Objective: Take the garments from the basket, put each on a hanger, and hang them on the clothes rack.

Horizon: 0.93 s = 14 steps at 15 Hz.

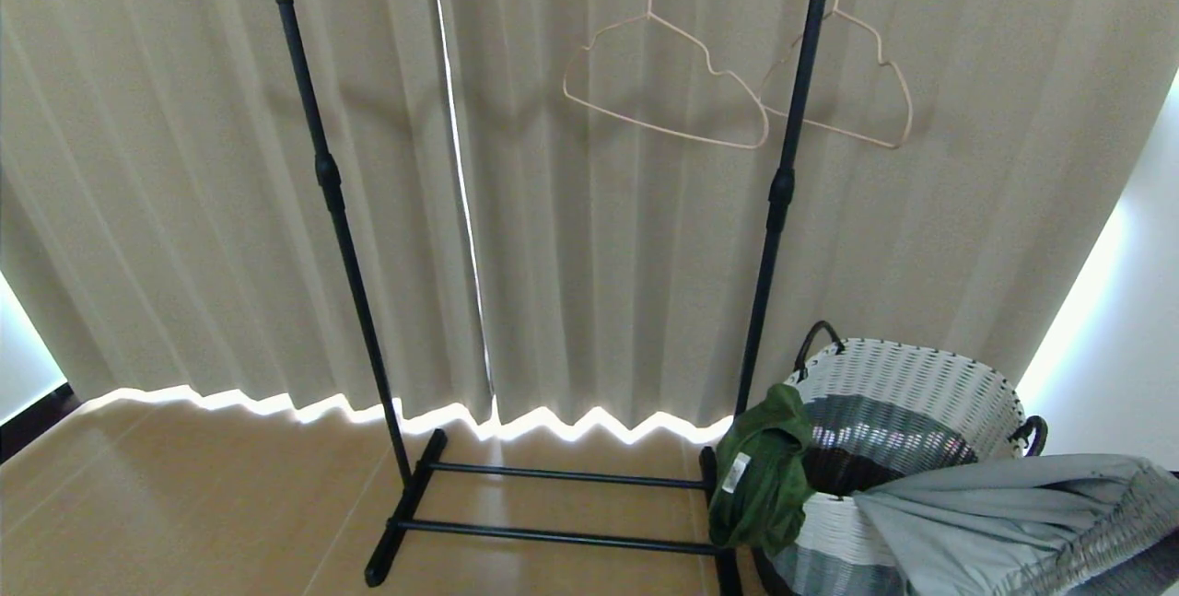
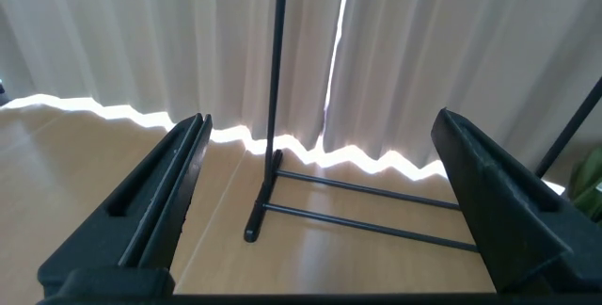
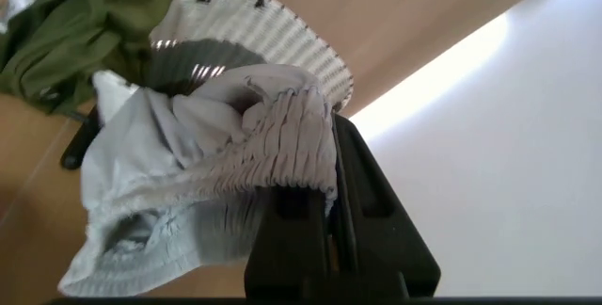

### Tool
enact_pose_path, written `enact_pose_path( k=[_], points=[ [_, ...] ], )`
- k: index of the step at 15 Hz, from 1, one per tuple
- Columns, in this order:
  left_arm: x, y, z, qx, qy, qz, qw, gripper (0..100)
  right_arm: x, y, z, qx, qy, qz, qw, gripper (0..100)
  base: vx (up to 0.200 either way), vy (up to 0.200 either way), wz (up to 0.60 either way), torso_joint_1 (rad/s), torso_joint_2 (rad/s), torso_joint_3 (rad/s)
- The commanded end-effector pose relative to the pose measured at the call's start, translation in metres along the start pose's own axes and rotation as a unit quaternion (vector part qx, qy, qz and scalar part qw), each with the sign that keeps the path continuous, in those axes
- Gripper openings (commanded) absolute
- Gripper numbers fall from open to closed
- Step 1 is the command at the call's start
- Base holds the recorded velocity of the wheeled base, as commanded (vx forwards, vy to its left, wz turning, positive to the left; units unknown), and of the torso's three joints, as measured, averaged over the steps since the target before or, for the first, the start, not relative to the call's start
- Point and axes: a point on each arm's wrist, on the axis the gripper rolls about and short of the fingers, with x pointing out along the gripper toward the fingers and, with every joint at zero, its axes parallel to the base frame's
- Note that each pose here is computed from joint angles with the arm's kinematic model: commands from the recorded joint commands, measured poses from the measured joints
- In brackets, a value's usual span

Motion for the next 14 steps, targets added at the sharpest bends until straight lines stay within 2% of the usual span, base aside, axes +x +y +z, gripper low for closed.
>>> enact_pose_path(
  k=[1,3,11,14],
  points=[
    [0.0,0.0,0.0,0.0,0.0,0.0,1.0,100,0.0003,0.0014,-0.0012,-0.001,-0.002,0.01,1.0,0,0.0,0.0,0.0,0.0,0.0,0.0],
    [0.0,0.0,0.0,0.0,0.0,0.0,1.0,100,0.0003,0.0022,-0.002,-0.002,-0.005,0.019,0.9998,0,0.0,0.0,0.0,0.0,0.0,0.0],
    [0.0,0.0,0.0,0.001,0.0,0.0,1.0,100,0.0005,0.0022,-0.0022,-0.002,-0.002,0.018,0.9998,0,0.0,0.2,0.0,0.002,0.0,0.002],
    [0.0,0.0,0.0,0.001,0.0,0.0,1.0,100,0.0008,0.0021,-0.0023,-0.003,0.0,0.015,0.9999,0,0.0,0.0,0.0,0.0,0.0,0.0]
  ],
)
